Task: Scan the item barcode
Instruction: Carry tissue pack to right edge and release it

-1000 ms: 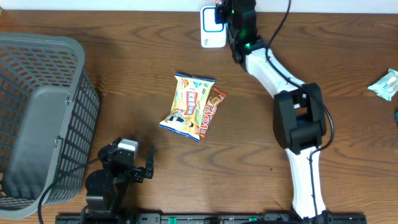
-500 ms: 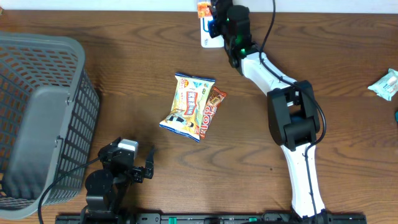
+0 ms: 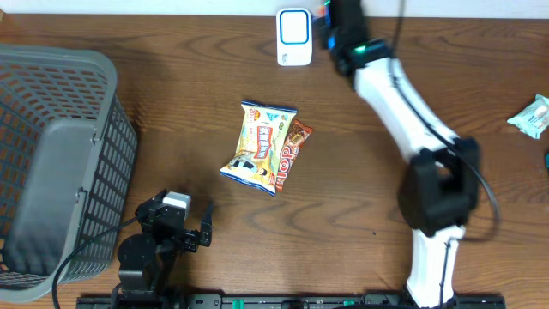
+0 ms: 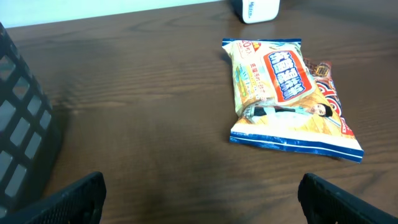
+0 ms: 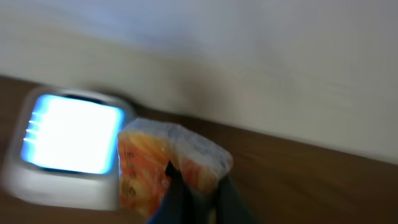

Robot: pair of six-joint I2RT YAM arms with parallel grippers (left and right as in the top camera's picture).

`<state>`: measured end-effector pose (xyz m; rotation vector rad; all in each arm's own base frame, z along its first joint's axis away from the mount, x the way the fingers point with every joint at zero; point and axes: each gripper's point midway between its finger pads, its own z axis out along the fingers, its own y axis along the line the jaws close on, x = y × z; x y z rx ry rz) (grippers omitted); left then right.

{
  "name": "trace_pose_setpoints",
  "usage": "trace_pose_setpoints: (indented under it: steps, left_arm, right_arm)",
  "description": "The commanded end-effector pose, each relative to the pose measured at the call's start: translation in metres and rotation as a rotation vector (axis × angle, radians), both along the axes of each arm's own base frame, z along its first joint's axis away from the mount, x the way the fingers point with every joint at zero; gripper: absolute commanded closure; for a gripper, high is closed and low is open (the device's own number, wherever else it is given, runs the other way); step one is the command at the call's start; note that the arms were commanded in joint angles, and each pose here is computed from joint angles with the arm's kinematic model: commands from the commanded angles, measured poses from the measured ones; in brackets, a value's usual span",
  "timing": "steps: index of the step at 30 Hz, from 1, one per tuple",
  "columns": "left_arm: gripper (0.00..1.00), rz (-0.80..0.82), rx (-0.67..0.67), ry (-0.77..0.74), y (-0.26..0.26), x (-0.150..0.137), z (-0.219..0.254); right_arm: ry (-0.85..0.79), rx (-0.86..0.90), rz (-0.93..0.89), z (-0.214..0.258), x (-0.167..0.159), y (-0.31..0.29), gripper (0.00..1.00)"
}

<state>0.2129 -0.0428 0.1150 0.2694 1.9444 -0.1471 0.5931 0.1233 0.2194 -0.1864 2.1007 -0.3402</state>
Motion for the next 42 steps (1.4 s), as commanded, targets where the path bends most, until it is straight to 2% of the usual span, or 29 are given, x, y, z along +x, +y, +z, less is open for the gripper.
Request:
trace_pose_setpoints:
  steps: [1, 4, 5, 9, 16, 22, 23, 25, 26, 28, 30, 32, 37, 40, 42]
  left_arm:
    - [0.02, -0.005, 0.016, 0.025, 0.000, -0.002, -0.010]
    - [0.02, -0.005, 0.016, 0.025, 0.000, -0.002, -0.010]
    - [0.02, -0.005, 0.016, 0.025, 0.000, -0.002, -0.010]
    - [0.01, -0.005, 0.016, 0.025, 0.000, -0.002, -0.010]
    - [0.02, -0.005, 0.015, 0.025, 0.000, -0.002, -0.010]
    - [0.02, -0.005, 0.016, 0.025, 0.000, -0.002, -0.010]
    - [0.01, -0.005, 0.016, 0.025, 0.000, -0.002, -0.010]
    - [0.01, -0.005, 0.016, 0.025, 0.000, -0.002, -0.010]
    - [0.02, -0.005, 0.016, 0.025, 0.000, -0.002, -0.010]
    - [0.02, -0.005, 0.016, 0.025, 0.000, -0.002, -0.010]
    - [0.01, -0.005, 0.016, 0.025, 0.000, -0.002, -0.010]
    - [0.01, -0.005, 0.016, 0.025, 0.000, -0.002, -0.010]
    - [0.02, -0.005, 0.016, 0.025, 0.000, -0.002, -0.010]
    - [0.02, -0.005, 0.016, 0.025, 0.000, -0.002, -0.010]
    - [0.02, -0.005, 0.015, 0.025, 0.000, -0.002, -0.010]
  right_arm:
    - [-0.001, -0.245, -0.491, 0.026, -0.041, -0.115, 0.98]
    - [0.112, -0.286, -0.666, -0.004, -0.073, -0.161, 0.98]
    - [0.170, -0.271, -0.782, -0.025, -0.091, -0.195, 0.99]
    - [0.229, -0.210, -1.013, -0.064, -0.125, -0.272, 0.98]
    - [0.375, -0.130, -1.240, -0.143, -0.189, -0.374, 0.99]
    - [0.386, -0.100, -1.378, -0.154, -0.232, -0.427, 0.99]
    - [0.374, -0.078, -1.389, -0.151, -0.234, -0.433, 0.96]
    - [0.361, -0.027, -1.382, -0.149, -0.230, -0.435, 0.81]
    - [0.332, 0.022, -1.369, -0.142, -0.224, -0.435, 0.51]
    - [0.316, 0.012, -1.344, -0.131, -0.218, -0.436, 0.33]
    - [0.310, -0.007, -1.307, -0.120, -0.213, -0.436, 0.08]
    - [0.292, -0.010, -1.295, -0.108, -0.211, -0.437, 0.01]
    - [0.222, 0.064, -1.261, -0.076, -0.207, -0.430, 0.01]
    - [0.174, 0.208, -1.160, -0.056, -0.192, -0.411, 0.01]
    - [0.164, 0.369, -1.019, -0.045, -0.173, -0.381, 0.01]
